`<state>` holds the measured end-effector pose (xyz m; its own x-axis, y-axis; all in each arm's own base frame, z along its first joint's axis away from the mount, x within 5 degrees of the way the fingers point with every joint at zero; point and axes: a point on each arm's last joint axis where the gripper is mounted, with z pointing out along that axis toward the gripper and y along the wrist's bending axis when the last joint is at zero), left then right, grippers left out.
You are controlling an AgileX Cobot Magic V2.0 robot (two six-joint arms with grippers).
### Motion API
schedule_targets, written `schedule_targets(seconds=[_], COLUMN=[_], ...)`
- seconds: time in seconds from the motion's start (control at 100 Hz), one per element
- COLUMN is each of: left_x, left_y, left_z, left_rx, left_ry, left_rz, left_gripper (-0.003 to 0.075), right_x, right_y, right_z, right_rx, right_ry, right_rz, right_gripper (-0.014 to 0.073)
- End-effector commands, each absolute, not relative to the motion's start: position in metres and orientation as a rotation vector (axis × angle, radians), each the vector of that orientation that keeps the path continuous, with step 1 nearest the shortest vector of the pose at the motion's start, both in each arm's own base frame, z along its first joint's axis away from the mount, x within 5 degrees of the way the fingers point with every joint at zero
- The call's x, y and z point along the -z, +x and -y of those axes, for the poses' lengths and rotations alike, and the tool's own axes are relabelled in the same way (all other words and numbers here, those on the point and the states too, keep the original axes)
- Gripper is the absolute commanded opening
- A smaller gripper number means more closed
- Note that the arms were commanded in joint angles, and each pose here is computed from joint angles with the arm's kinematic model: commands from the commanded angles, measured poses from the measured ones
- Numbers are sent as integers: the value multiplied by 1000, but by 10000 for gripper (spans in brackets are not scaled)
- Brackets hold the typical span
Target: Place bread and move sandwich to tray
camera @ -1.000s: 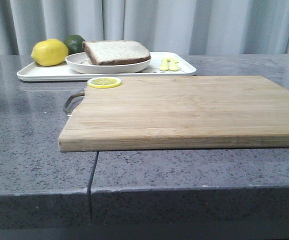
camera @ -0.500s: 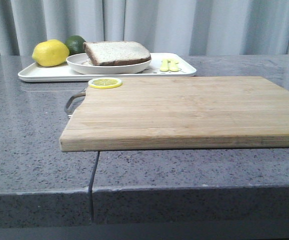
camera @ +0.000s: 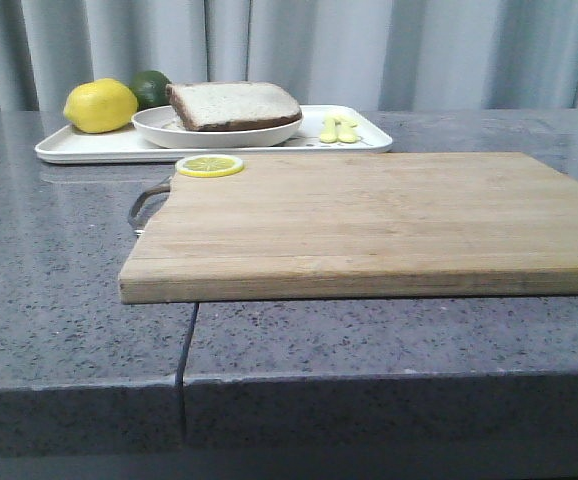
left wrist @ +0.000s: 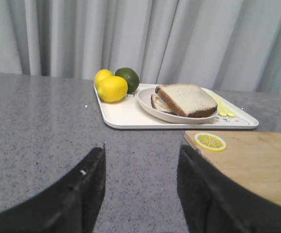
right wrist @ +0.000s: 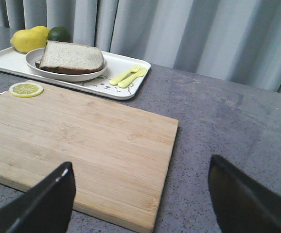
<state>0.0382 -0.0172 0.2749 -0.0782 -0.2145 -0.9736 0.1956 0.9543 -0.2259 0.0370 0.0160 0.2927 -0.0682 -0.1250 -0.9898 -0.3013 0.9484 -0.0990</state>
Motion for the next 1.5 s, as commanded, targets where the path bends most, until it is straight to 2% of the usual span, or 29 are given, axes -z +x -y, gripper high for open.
schedule_targets(seconds=[0.0, 0.12, 0.24, 0.34, 0.39, 0.46, 1.22, 1.33, 1.49], left_x=[-280, -277, -278, -278, -278, -278, -277, -275, -255], left_y=[40, 41, 41, 41, 41, 41, 41, 42, 46], left_z=[16, 15, 15, 15, 15, 15, 16, 13, 7], left_rx=[349, 348, 348, 347, 349, 351, 370, 248, 62], left_ry=[-40, -42, -43, -44, -44, -46, -52, 3, 87], left_rz=[-1558, -1566, -1562, -1560, -1560, -1559, -1565, -1575, -1622], left_gripper=[318, 279, 206, 106, 49, -18, -19, -19, -19], right_x=[-308, -311, -313, -313, -313, -313, -313, -313, -313], right_y=[37, 37, 37, 37, 37, 37, 37, 37, 37], right_z=[-14, -13, -13, -13, -13, -13, -13, -13, -13], right_rx=[-126, -122, -121, -121, -121, -121, -122, -122, -122], right_ry=[-299, -286, -281, -281, -281, -280, -281, -281, -281], right_rz=[-1544, -1506, -1490, -1490, -1490, -1489, -1492, -1492, -1493], right_gripper=[542, 416, 190, -9, -74, -64, -66, -66, -66])
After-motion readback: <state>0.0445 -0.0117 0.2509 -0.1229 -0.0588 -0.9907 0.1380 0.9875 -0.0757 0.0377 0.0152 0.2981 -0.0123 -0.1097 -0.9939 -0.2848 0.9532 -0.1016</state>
